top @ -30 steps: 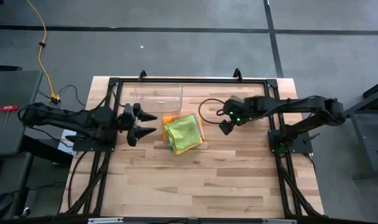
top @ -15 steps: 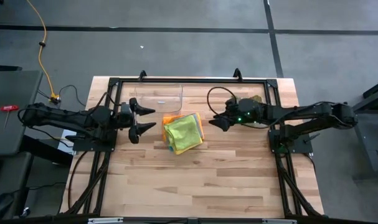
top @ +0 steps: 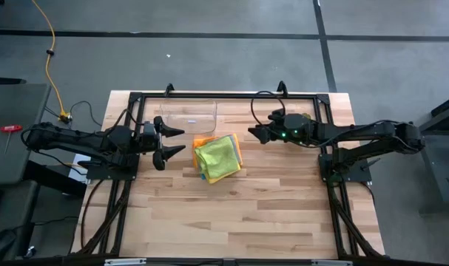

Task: Fold microfiber towels
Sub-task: Put the stacked colored towels in the transparent bin

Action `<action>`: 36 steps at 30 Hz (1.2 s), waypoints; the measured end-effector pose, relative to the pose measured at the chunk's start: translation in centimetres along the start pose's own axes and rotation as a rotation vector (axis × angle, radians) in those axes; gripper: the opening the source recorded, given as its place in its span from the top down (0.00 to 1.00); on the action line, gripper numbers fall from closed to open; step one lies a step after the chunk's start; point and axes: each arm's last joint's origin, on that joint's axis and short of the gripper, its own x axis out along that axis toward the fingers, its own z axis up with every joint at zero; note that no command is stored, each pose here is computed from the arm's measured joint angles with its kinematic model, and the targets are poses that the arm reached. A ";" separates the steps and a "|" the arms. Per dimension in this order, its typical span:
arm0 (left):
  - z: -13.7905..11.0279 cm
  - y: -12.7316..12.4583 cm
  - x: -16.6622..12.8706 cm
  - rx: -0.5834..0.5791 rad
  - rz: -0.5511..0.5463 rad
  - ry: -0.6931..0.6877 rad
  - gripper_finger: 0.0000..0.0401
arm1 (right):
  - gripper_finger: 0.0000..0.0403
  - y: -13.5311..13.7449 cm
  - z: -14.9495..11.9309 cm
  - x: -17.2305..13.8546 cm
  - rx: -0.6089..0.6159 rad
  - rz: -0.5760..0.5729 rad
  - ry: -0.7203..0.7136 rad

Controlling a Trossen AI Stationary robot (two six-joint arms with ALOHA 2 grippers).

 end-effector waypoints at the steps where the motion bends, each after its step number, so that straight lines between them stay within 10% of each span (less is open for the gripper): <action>1: 0.0 0.0 0.0 -0.005 0.000 0.000 0.30 | 0.24 0.0 0.0 0.0 -0.008 -0.012 -0.012; 15: 0.0 0.2 0.0 -0.036 0.085 -0.017 0.30 | 0.24 -0.3 0.3 0.1 -0.118 -0.061 -0.060; 23: 0.0 0.3 0.0 -0.049 0.104 -0.022 0.30 | 0.03 -1.5 -1.4 0.6 -0.140 -0.112 0.152; 36: 0.0 0.3 0.0 -0.056 0.111 -0.023 0.30 | 0.06 -2.8 -3.2 2.5 -0.034 -0.210 0.261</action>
